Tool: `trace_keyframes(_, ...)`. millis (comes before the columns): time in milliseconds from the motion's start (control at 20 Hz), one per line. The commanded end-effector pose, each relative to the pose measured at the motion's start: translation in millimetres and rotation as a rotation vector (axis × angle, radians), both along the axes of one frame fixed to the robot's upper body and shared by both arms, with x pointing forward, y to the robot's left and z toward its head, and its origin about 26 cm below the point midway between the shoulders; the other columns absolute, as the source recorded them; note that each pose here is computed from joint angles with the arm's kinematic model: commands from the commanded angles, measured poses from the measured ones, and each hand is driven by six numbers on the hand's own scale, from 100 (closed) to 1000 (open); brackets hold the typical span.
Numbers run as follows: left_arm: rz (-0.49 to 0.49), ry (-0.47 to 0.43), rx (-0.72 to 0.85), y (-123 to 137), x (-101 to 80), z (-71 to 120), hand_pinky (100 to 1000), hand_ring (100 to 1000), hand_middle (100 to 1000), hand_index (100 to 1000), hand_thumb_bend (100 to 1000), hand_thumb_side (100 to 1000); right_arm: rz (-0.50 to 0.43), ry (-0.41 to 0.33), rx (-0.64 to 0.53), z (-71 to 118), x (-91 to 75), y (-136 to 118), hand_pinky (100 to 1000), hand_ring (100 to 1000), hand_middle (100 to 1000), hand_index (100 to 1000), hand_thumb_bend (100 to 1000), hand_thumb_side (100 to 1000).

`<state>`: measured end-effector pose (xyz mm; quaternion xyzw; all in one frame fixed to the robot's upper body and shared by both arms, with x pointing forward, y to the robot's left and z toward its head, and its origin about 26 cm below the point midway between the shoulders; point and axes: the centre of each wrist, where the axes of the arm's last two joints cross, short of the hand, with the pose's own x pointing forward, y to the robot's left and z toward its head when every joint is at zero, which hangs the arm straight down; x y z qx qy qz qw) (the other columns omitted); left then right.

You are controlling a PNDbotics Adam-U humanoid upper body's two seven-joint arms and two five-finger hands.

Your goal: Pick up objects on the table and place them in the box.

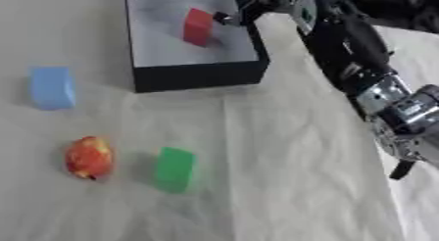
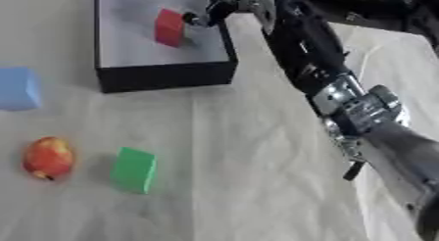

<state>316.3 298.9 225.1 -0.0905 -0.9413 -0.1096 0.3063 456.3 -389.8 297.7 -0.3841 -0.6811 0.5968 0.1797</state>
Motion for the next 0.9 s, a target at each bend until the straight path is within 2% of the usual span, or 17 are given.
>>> trace_keyframes(50,0.028,-0.007,0.031,7.8,-2.6,4.6,932,921,672,795,100,572,0.053,-0.034,0.052,33.4,-16.4,-1.0,941,859,784,891,133,199)
trace_keyframes(350,0.047,0.017,0.034,12.7,-3.6,-2.3,931,921,673,795,100,572,0.19,0.007,0.08,61.8,-47.3,22.5,936,859,787,894,133,177)
trace_keyframes(550,0.05,0.021,0.035,13.5,-3.7,-3.6,931,921,673,795,100,572,0.215,0.035,0.106,70.1,-60.2,29.1,936,859,787,894,133,177)
trace_keyframes(600,0.053,0.024,0.036,14.2,-3.8,-4.0,930,920,673,795,100,572,0.219,0.038,0.107,70.9,-62.2,29.2,922,848,777,882,175,158)
trace_keyframes(900,0.095,0.032,0.036,23.5,-6.3,-7.2,929,919,674,796,100,571,0.343,-0.001,0.106,56.5,-89.3,22.8,928,841,769,876,137,100)
